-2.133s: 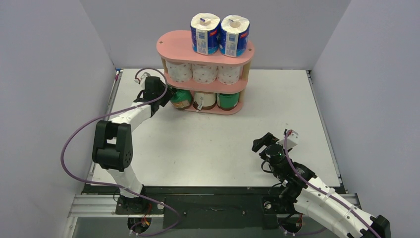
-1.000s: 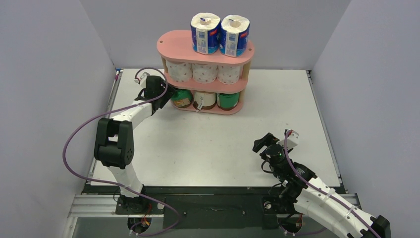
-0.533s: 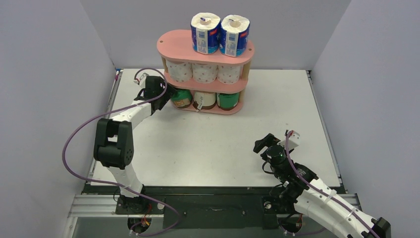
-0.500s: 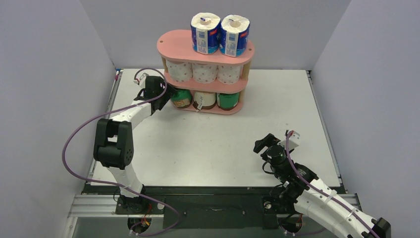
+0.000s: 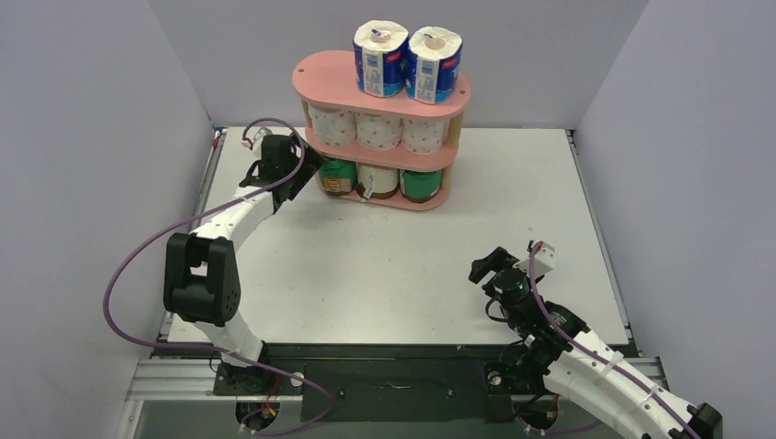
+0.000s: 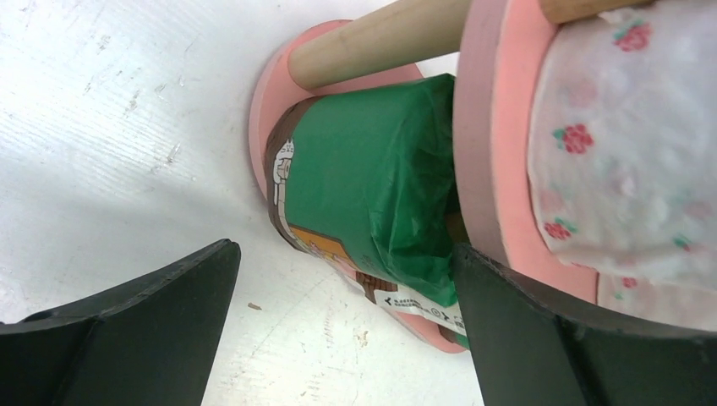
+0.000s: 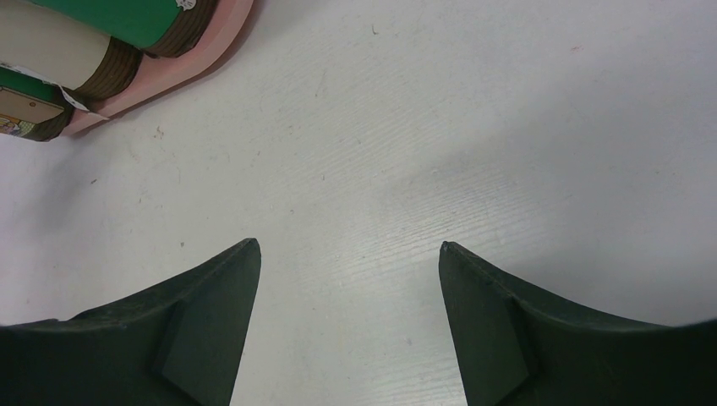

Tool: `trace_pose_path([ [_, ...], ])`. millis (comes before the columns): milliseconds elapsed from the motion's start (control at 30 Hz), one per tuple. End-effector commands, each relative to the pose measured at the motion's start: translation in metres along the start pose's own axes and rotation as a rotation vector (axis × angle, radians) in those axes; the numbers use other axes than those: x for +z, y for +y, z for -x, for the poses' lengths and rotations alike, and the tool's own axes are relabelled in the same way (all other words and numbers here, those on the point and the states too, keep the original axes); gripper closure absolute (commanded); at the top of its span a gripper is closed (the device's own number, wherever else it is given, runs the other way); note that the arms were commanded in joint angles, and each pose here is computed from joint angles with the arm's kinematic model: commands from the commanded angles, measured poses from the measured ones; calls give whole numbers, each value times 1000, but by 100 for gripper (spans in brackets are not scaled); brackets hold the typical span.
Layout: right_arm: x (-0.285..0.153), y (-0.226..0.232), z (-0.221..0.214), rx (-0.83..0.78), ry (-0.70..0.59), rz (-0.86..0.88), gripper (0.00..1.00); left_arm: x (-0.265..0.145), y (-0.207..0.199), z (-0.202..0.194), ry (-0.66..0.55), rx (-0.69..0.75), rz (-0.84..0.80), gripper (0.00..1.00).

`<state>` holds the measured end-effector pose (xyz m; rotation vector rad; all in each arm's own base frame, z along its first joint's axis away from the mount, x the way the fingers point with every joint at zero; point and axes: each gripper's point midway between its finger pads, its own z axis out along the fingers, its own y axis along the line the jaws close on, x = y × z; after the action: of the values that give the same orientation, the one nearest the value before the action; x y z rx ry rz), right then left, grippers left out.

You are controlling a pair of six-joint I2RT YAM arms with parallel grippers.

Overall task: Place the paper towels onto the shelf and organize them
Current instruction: Place the paper towel on the shelf.

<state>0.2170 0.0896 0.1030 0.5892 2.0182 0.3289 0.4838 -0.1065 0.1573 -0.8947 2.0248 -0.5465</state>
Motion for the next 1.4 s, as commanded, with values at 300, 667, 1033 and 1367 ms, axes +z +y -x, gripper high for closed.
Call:
trace_pose_path([
  [300, -9, 10, 22, 44, -50, 27, 28, -72, -63, 34, -102, -31, -263, 4],
  [667, -16, 2, 20, 35, -40, 26, 28, -111, 9, 27, -224, -59, -265, 3],
  [1033, -15, 27, 24, 15, -79, 177, 28, -94, 28, 11, -196, 123, -300, 4],
  [1367, 0, 33, 31, -13, -126, 143, 30, -36, 17, -8, -93, 119, -354, 60],
])
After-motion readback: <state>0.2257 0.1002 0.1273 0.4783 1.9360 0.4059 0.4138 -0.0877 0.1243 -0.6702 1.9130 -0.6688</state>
